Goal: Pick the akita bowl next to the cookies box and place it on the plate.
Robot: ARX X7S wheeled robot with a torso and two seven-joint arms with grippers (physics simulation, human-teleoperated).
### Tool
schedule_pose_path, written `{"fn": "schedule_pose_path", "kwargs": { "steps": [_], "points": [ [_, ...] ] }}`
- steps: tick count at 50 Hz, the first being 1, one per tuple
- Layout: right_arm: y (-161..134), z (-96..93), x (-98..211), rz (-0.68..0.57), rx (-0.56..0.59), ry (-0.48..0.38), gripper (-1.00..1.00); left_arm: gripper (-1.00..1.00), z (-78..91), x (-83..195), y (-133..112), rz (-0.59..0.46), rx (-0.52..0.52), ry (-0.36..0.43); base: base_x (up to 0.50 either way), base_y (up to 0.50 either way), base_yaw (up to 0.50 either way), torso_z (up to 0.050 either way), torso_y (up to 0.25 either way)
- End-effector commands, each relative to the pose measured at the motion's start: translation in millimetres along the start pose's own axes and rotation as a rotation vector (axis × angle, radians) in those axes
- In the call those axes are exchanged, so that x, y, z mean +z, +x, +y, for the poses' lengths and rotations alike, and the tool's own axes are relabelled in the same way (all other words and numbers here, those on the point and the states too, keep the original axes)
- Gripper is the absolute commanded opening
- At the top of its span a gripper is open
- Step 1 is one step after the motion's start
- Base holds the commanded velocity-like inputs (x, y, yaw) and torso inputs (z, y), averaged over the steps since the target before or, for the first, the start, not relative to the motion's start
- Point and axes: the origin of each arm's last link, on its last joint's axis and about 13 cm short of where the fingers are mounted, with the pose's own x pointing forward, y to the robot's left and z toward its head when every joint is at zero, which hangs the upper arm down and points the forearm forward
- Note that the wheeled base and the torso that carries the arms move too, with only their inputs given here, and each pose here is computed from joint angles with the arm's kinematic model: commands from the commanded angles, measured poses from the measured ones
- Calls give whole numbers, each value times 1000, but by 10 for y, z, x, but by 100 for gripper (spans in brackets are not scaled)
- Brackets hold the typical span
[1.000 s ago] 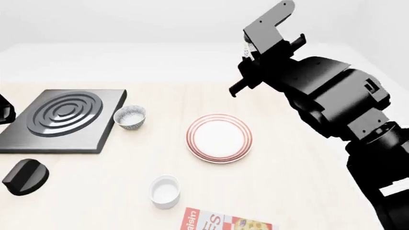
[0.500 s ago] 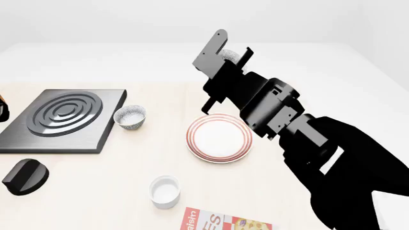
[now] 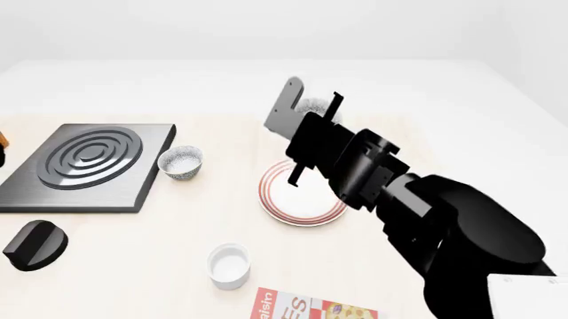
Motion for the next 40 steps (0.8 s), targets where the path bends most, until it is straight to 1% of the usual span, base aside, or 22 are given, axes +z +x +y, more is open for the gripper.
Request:
{"fn": "schedule_pose_path", "kwargs": {
  "steps": [1, 3, 5, 12, 14, 15, 17, 19, 20, 31, 34, 40],
  "points": [
    [10, 21, -31, 19, 7, -27, -100, 100, 10, 0, -1, 0, 9, -3, 0, 0, 0, 0, 0],
    [14, 25, -39, 17, 15, -16, -100, 100, 11, 3, -2, -2, 11, -4, 0, 0, 0, 0, 0],
    [17, 34, -52, 21, 19, -14, -100, 100, 8, -1, -2, -7, 11, 15, 0, 0, 0, 0, 0],
    [23, 47, -86, 30, 36, -4, -100, 100, 5, -1, -8, 0, 10, 2, 0, 0, 0, 0, 0],
    [24, 52, -85, 28, 52, 8, -100, 100, 7, 0, -9, -1, 9, -6, 0, 0, 0, 0, 0],
    [23, 59, -81, 23, 77, 38, -100, 100, 7, -3, -10, 1, 8, -3, 0, 0, 0, 0, 0],
    [23, 63, -87, 30, 71, 30, -100, 100, 7, -3, -9, 2, 5, -2, 0, 0, 0, 0, 0],
    [22, 67, -93, 37, 86, 41, -100, 100, 5, -2, -8, 1, 4, 0, 0, 0, 0, 0, 0],
    [17, 68, -93, 42, 101, 68, -100, 100, 6, 0, -6, 0, 5, -6, 0, 0, 0, 0, 0],
    [17, 78, -150, 76, 145, 81, -100, 100, 7, -5, -3, -5, 4, -5, 0, 0, 0, 0, 1],
    [15, 86, -147, 80, 170, 84, -100, 100, 6, 4, -6, -15, -1, -7, 0, 0, 0, 0, 0],
    [18, 93, -152, 76, 184, 94, -100, 100, 14, 2, -15, -13, 1, -6, 0, 0, 0, 0, 0]
  ]
}}
